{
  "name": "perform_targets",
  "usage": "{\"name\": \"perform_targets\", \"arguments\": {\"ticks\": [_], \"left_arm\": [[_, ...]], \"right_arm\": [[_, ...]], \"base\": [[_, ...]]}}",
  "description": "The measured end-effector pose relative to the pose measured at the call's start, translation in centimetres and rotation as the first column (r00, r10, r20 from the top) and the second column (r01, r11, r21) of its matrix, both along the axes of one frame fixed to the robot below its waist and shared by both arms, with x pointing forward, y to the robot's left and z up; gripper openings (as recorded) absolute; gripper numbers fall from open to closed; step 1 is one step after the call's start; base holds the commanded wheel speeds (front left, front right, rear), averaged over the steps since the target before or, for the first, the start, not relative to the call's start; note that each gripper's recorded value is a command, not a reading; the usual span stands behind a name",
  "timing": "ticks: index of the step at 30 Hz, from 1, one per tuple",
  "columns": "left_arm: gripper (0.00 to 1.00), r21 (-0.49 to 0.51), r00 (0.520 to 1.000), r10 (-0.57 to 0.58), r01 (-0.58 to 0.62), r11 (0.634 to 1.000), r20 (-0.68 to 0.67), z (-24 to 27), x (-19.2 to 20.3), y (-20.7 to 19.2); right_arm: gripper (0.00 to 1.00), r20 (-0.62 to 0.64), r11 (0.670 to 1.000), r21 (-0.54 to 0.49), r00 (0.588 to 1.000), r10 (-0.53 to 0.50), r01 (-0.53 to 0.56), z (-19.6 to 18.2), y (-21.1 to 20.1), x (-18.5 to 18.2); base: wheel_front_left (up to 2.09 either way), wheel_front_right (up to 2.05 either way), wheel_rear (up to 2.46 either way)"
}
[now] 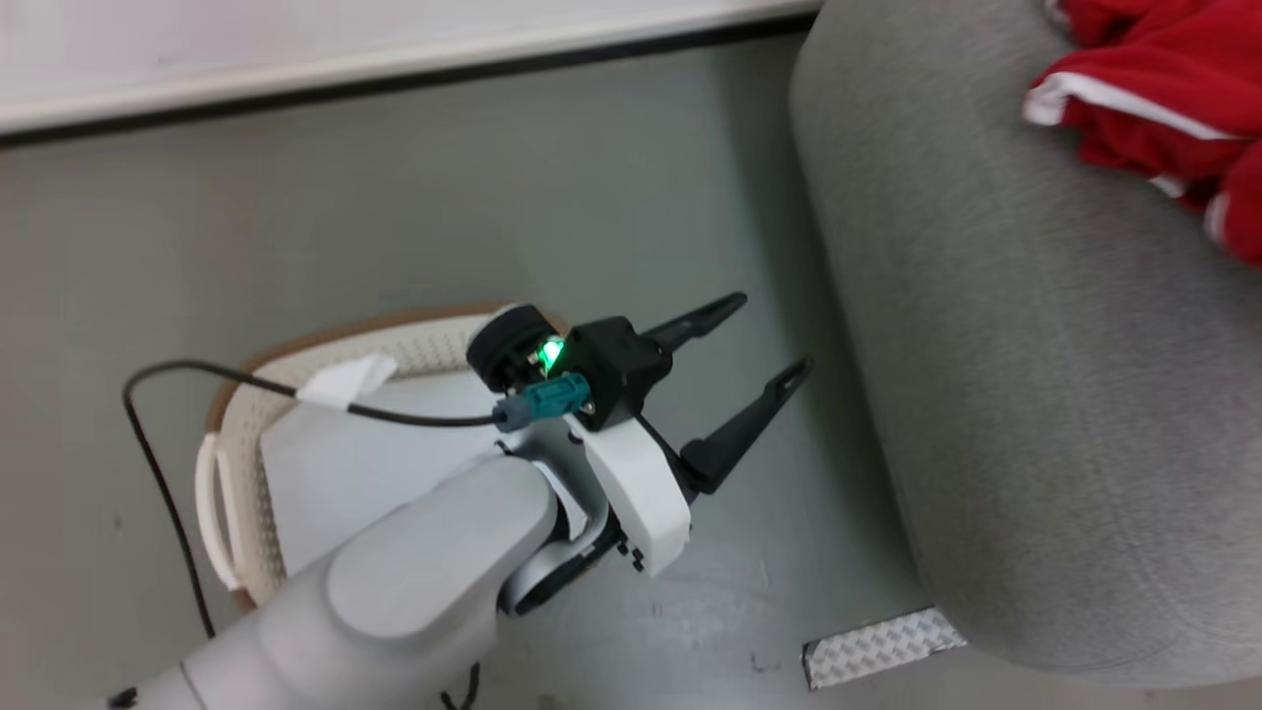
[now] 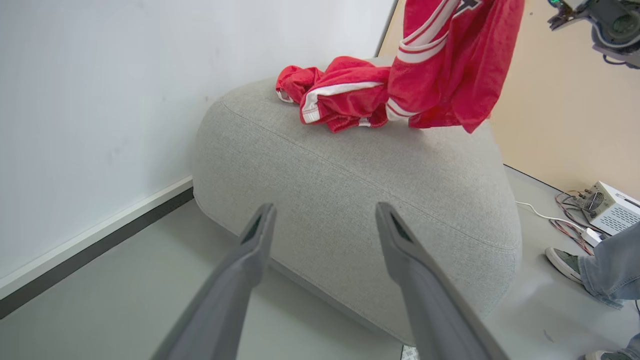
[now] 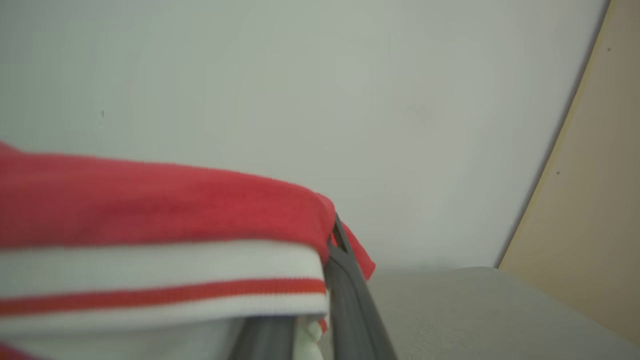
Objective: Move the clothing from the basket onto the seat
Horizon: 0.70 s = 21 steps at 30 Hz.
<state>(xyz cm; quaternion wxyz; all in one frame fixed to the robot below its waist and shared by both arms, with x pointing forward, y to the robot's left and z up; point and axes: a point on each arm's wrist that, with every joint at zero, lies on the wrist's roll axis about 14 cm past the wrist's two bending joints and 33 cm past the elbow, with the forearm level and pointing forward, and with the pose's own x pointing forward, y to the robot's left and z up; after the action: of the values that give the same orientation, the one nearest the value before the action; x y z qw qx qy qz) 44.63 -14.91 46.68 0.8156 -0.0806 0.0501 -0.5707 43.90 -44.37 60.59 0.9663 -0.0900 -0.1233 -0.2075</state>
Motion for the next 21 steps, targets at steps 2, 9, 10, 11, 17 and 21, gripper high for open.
{"name": "perform_targets", "arguments": {"ticks": [2,9,10,11,17,21], "left_arm": [[1.0,0.009,1.0,0.02,-0.02,1.0,-0.011,-0.8,0.8,0.6],[1.0,0.038,0.995,0.084,-0.082,0.996,-0.051,-3.9,3.3,2.7],[1.0,0.039,0.995,0.087,-0.085,0.996,-0.056,-4.2,3.4,2.8],[1.0,0.042,0.994,0.09,-0.088,0.995,-0.063,-4.6,3.5,3.0],[1.0,0.046,0.992,0.109,-0.106,0.993,-0.07,-5.2,4.1,3.5],[1.0,0.047,0.99,0.122,-0.119,0.992,-0.066,-5.2,4.3,3.9]], "right_arm": [[0.0,-0.028,0.999,0.002,0.999,-0.034,0.034,-0.9,-1.5,0.4],[0.0,-0.248,0.994,0.058,0.966,-0.077,0.094,-8.4,-3.9,2.6],[0.0,-0.289,0.993,0.066,0.955,-0.071,0.094,-9.8,-3.8,2.9],[0.0,-0.319,0.993,0.077,0.945,-0.066,0.095,-10.9,-3.7,3.3],[0.0,-0.531,0.989,0.121,0.847,-0.006,0.083,-17.2,-2.2,4.8],[0.0,-0.675,0.986,0.14,0.737,0.026,0.094,-20.7,-1.4,4.0]], "base": [[0.0,0.0,0.0],[0.0,0.0,0.0],[0.0,0.0,0.0],[0.0,0.0,0.0],[0.0,0.0,0.0],[0.0,0.0,0.0]]}}
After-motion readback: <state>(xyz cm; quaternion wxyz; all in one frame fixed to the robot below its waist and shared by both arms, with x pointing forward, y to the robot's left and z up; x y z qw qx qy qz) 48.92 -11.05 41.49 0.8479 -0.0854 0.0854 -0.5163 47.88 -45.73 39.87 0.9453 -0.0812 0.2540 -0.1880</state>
